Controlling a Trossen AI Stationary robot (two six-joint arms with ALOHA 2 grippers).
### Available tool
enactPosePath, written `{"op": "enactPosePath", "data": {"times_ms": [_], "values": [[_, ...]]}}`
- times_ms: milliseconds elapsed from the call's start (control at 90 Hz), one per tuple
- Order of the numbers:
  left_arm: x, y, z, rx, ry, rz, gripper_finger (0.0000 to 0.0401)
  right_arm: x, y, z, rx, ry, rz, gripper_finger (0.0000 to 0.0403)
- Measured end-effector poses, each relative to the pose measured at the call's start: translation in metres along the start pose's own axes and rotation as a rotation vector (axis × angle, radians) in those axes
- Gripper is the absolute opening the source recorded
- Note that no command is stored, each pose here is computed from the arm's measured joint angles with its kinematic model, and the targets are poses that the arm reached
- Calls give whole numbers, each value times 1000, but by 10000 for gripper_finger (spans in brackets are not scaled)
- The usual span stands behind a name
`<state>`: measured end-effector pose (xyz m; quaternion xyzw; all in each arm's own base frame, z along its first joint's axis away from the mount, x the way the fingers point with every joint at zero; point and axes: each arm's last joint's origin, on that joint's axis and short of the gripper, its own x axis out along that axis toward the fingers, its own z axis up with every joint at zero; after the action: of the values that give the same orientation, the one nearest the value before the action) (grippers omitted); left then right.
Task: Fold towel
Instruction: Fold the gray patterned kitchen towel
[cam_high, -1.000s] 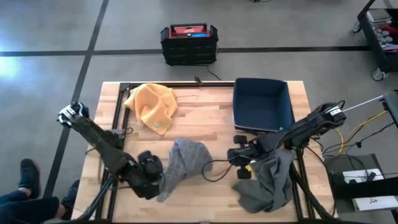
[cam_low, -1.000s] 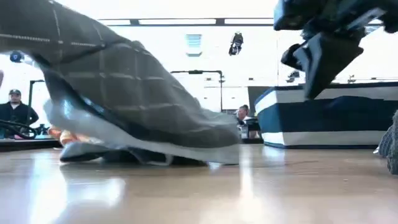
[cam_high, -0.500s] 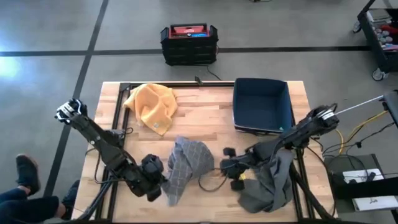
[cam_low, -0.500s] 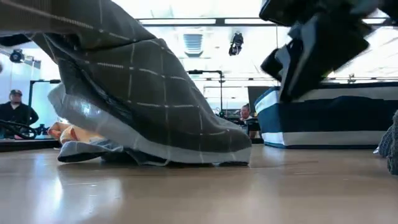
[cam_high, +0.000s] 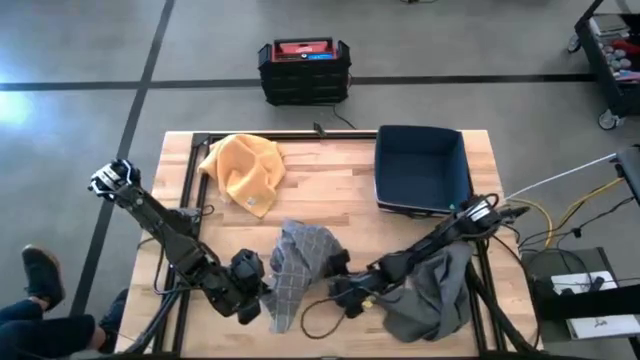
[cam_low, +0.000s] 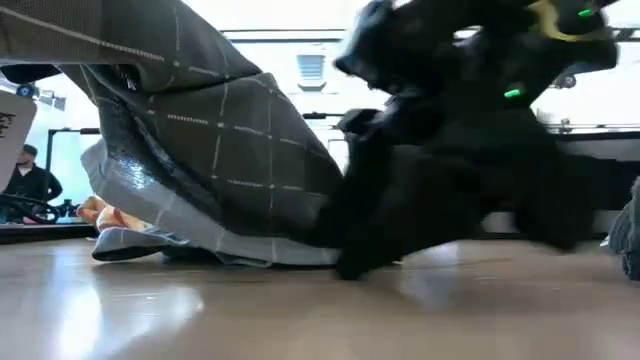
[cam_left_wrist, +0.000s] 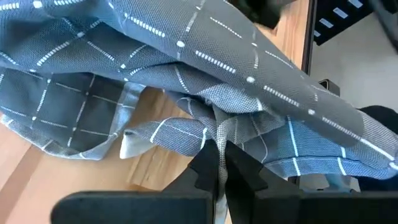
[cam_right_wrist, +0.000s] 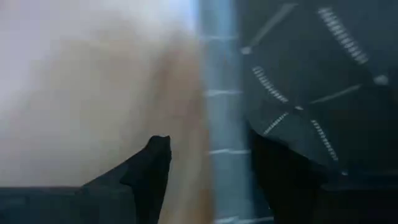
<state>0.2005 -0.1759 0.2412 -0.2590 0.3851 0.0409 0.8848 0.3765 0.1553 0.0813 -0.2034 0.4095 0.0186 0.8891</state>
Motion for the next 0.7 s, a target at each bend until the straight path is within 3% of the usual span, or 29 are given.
{"op": "enactPosePath", "data": {"times_ms": [122, 233, 300, 389, 444, 522, 700], "values": [[0, -1, 0, 0, -5, -13, 0, 12, -13, 3, 136, 44, 28, 182], [0, -4, 1, 23, -7, -43, 0, 21, -13, -3, 185, 92, 74, 151], [0, -5, 2, 36, -10, -58, 0, 21, -12, -6, 185, 119, 73, 115], [0, -6, 2, 37, -11, -60, 0, 16, -13, -7, 199, 148, 72, 37], [0, -6, 2, 36, -11, -61, 0, 5, -15, -1, 188, 138, 84, 13], [-2, -8, 3, 34, -8, -69, 0, -15, -15, 4, 170, 155, 115, 12], [-25, -25, 24, 39, -59, -155, 0, -100, -37, 39, 210, 117, 225, 3]]}}
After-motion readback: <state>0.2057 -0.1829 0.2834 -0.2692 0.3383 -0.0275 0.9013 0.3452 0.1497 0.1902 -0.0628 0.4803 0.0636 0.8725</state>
